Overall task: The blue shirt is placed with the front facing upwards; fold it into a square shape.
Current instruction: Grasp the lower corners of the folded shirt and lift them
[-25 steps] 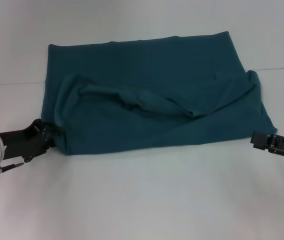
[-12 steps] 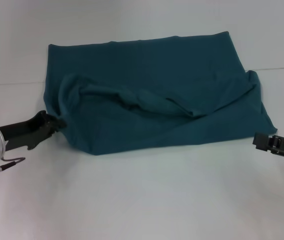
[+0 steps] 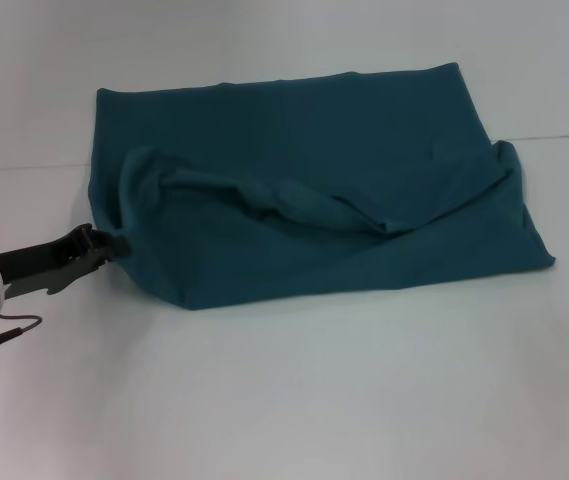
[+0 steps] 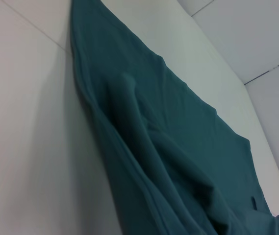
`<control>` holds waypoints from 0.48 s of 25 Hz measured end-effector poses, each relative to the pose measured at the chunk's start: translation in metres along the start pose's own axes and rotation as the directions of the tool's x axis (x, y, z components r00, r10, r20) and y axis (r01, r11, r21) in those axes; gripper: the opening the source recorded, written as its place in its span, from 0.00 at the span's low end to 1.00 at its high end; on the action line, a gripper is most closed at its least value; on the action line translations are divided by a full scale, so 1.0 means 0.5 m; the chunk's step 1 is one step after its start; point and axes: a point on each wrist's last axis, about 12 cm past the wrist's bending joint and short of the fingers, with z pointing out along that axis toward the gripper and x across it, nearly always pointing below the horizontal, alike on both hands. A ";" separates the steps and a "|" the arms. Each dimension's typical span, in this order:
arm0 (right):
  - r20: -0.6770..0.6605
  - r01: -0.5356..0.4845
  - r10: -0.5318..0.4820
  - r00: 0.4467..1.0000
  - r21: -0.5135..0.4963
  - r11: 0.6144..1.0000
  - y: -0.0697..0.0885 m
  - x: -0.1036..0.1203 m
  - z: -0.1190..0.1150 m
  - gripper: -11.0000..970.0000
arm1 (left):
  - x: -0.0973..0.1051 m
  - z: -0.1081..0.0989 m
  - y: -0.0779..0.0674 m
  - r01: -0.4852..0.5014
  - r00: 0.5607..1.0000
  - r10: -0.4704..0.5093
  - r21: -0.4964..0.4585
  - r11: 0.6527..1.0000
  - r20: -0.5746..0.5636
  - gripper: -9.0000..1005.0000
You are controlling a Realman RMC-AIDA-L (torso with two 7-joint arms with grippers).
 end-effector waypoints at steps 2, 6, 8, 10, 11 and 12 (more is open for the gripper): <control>0.021 -0.018 0.017 1.000 0.041 0.999 0.007 -0.038 -0.021 0.95 | -0.001 0.001 -0.002 0.001 1.000 -0.001 0.001 1.000 0.002 0.06; 0.028 -0.060 0.056 0.998 0.165 0.984 0.015 -0.101 -0.044 0.95 | -0.002 0.007 -0.008 0.003 1.000 -0.003 0.006 1.000 0.003 0.06; 0.006 -0.057 0.057 0.998 0.255 0.965 0.012 -0.123 -0.043 0.95 | -0.003 0.009 -0.011 0.002 1.000 -0.002 0.010 1.000 0.002 0.06; -0.026 -0.014 0.024 0.999 0.328 0.945 0.010 -0.144 -0.034 0.95 | -0.005 0.011 -0.014 0.001 1.000 -0.001 0.012 1.000 0.002 0.07; -0.047 0.013 0.003 0.999 0.340 0.940 0.013 -0.151 -0.025 0.95 | -0.005 0.012 -0.015 0.000 1.000 0.000 0.013 1.000 0.001 0.07; -0.066 0.040 -0.018 0.998 0.350 0.936 0.015 -0.155 -0.012 0.95 | -0.005 0.012 -0.016 0.001 1.000 -0.001 0.013 1.000 0.001 0.07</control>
